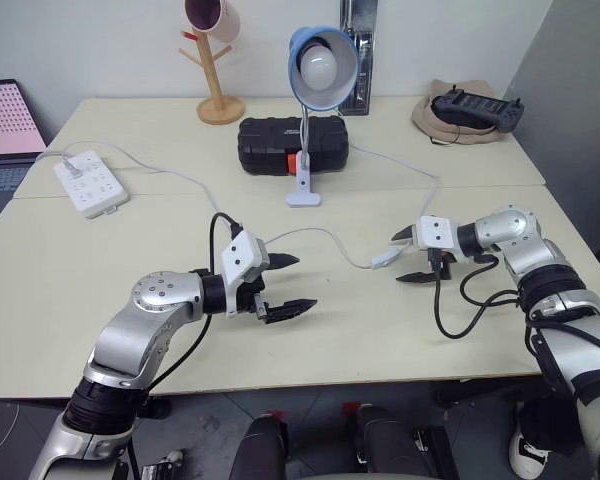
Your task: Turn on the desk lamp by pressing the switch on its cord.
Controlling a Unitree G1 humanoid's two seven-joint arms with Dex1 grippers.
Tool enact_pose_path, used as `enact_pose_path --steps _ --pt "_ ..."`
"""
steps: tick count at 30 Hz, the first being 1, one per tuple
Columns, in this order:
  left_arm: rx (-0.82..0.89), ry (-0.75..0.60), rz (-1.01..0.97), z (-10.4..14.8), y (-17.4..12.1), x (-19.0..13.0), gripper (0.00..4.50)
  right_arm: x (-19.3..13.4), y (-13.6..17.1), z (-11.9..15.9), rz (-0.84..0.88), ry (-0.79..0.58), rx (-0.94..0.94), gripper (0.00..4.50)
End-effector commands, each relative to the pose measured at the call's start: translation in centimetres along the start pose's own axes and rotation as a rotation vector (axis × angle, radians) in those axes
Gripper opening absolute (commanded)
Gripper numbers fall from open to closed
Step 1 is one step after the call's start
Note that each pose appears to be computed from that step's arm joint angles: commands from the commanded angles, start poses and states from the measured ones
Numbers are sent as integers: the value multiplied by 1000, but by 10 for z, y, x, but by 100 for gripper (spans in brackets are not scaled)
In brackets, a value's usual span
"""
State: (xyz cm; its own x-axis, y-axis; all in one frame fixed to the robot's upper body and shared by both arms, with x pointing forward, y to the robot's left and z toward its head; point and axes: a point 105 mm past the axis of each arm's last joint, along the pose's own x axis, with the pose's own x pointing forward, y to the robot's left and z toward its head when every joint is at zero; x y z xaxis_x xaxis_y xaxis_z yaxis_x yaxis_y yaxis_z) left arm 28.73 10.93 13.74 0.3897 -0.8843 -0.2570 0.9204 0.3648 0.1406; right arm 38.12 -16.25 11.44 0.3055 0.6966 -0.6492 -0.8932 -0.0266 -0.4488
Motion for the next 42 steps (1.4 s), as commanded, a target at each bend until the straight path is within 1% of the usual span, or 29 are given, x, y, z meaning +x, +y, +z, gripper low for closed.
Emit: enact_pose_path --steps 1,2,5,8,12,16,17,20,24,29,31,32,34,35,37,42 --pt "25 -32 -3 10 -2 1 450 -3 -6 6 -13 -22 -8 412" --pt "23 -33 -2 10 -1 2 450 -3 -7 7 -15 -25 -6 394" --pt "22 -35 -2 11 0 3 450 -2 -8 8 -23 -31 -8 311" --pt "21 -38 -4 12 0 4 450 -1 -8 8 -21 -29 -7 244" --pt "17 -42 -3 13 1 5 450 -2 -9 8 -21 -31 -5 137" --pt "16 -41 -3 12 1 6 450 -4 -10 8 -29 -35 2 43" --pt "15 -42 -2 12 1 6 450 -5 -10 8 -31 -38 6 36" --pt "14 -45 5 13 2 7 450 -9 -10 9 -27 -55 25 36" --pt "-11 -53 31 12 5 6 450 -16 -15 25 -50 -185 163 36" --pt "-105 -88 87 13 13 7 450 -31 -22 53 -72 -383 498 36" --pt "-231 -140 88 19 11 13 450 -40 -13 59 -67 -481 732 36" --pt "-279 -155 78 21 8 16 450 -43 -8 62 -59 -506 816 36" --pt "-450 -236 16 32 -1 22 450 -47 2 67 -32 -566 962 36" --pt "-522 -268 -19 36 -4 22 450 -49 6 70 -24 -589 1010 36" --pt "-605 -304 -63 40 -10 23 450 -51 12 74 -13 -622 1068 36" --pt "-807 -430 -155 54 -17 26 450 -61 25 92 49 -698 1152 36"
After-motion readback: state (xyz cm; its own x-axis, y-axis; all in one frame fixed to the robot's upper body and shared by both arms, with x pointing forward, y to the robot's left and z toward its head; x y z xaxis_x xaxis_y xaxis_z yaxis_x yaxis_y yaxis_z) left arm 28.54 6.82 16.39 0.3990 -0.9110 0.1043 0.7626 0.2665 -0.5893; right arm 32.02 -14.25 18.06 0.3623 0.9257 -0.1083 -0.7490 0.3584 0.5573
